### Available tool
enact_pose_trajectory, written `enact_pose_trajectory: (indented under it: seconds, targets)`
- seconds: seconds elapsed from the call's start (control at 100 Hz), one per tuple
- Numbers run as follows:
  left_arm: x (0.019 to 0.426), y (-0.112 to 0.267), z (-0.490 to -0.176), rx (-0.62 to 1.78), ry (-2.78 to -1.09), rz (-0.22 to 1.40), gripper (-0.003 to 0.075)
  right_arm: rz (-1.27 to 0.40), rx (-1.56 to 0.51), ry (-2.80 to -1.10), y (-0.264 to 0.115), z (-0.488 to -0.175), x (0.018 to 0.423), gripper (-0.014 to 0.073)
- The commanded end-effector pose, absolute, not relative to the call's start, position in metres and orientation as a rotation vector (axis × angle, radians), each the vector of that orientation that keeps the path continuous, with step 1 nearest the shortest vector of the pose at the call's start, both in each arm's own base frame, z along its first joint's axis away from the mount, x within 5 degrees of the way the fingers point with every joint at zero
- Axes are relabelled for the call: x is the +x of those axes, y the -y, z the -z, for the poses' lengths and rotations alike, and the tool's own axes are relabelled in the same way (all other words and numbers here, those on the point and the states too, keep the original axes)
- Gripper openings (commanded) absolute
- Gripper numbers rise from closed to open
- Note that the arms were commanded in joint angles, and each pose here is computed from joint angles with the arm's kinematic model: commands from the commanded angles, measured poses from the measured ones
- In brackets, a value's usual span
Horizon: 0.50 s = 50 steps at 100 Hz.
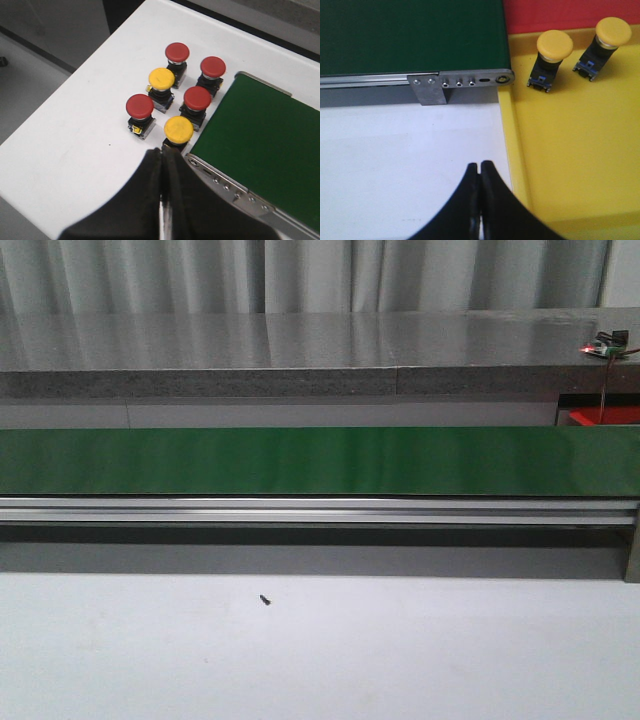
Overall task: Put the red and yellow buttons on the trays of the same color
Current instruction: 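Lower the left gripper over a red button in the cluster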
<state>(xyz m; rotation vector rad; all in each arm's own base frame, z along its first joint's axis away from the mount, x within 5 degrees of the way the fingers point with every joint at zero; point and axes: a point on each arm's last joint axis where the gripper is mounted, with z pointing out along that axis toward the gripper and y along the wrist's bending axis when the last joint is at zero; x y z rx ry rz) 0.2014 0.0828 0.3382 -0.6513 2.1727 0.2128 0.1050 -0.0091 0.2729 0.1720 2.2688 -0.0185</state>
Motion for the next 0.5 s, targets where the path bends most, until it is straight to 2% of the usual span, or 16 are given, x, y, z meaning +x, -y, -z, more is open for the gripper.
enact_pose_trajectory:
  seconds: [0.0, 0.08, 0.12, 0.3, 0.35, 0.39, 0.49]
  targets:
    - [0.213, -0.093, -0.355, -0.659, -2.065, -0.210, -0.0015, 0.026, 0.157, -2.186, 0.010, -0.286, 0.109, -0.0068]
    - [0.222, -0.102, -0.352, -0.669, -2.089, -0.232, 0.0031, 0.026, 0.157, -2.186, 0.010, -0.286, 0.109, -0.0068]
    - [0.229, -0.106, -0.348, -0.668, -2.112, -0.241, 0.0086, 0.026, 0.157, -2.186, 0.010, -0.286, 0.109, -0.0068]
    - [0.254, -0.128, -0.329, -0.728, -2.192, -0.257, 0.0452, 0.026, 0.157, -2.186, 0.010, -0.286, 0.109, -0.0068]
    - [0.260, -0.135, -0.324, -0.759, -2.217, -0.255, 0.0523, 0.026, 0.157, -2.186, 0.010, -0.286, 0.109, -0.0068]
    - [0.264, -0.141, -0.321, -0.790, -2.235, -0.252, 0.0553, 0.026, 0.157, -2.186, 0.010, -0.286, 0.109, -0.0068]
    - [0.275, -0.157, -0.309, -0.858, -2.298, -0.256, 0.0555, 0.026, 0.157, -2.186, 0.010, -0.286, 0.109, -0.0068]
